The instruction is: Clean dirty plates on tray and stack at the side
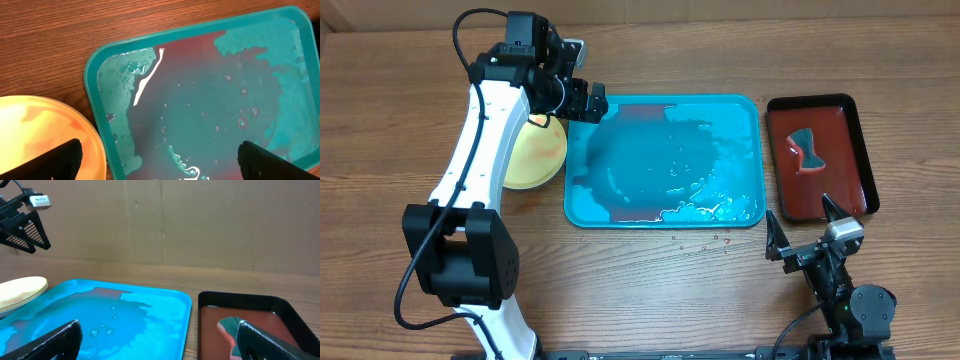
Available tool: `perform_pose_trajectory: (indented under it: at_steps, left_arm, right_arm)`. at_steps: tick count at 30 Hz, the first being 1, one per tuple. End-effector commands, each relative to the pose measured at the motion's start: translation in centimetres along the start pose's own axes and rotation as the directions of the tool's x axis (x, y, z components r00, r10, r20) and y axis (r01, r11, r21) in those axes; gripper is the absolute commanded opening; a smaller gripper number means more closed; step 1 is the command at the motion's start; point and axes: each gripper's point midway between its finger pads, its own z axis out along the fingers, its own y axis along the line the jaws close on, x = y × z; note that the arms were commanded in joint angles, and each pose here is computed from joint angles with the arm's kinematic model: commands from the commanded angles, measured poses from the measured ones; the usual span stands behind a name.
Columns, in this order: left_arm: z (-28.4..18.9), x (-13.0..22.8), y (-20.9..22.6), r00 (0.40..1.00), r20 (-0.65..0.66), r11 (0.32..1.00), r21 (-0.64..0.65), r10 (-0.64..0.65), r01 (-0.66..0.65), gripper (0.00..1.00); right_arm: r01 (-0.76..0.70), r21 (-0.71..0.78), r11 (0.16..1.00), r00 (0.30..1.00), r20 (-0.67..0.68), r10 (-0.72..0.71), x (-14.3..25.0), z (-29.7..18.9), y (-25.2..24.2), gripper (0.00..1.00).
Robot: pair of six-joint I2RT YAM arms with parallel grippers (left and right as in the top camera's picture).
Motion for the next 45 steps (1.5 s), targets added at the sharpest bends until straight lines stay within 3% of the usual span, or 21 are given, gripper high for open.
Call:
perform_pose_trajectory:
  at_steps: [1,16,22,26,32,37,45]
  left_arm:
    - [-0.6,-0.6,-0.2,0.999,0.021,0.999,-0.003,0.032,-0.032,1.00]
    - [-1.3,-0.6,-0.4,0.999,0.027,0.999,-0.010,0.034,-0.034,1.00]
    - [-5.9,-1.9,-1.4,0.979,0.162,0.992,-0.066,0.121,-0.111,1.00]
    - [-9.3,-2.1,-2.5,0.908,0.357,0.975,-0.116,0.218,-0.188,1.00]
    - [-12.0,2.1,-2.9,0.757,0.570,0.947,-0.211,0.319,-0.240,1.00]
    - [-12.8,7.1,-2.5,0.620,0.685,0.924,-0.297,0.383,-0.242,1.00]
    - [-12.2,13.7,-1.7,0.481,0.740,0.883,-0.408,0.470,-0.233,1.00]
  right_arm:
    - [-0.006,-0.012,1.000,1.000,0.005,0.006,0.2,0.0,0.3,1.00]
    - [-0.006,-0.012,1.000,1.000,0.005,0.006,0.2,0.0,0.2,1.00]
    - [-0.006,-0.012,1.000,1.000,0.005,0.006,0.2,0.0,0.3,1.00]
    - [-0.006,-0.012,1.000,1.000,0.005,0.006,0.2,0.0,0.3,1.00]
    - [-0.006,-0.012,1.000,1.000,0.005,0.006,0.2,0.0,0.3,1.00]
    - [-0.006,-0.012,1.000,1.000,0.005,0.006,0.2,0.0,0.3,1.00]
    - [-0.006,-0.012,1.000,1.000,0.005,0.006,0.2,0.0,0.3,1.00]
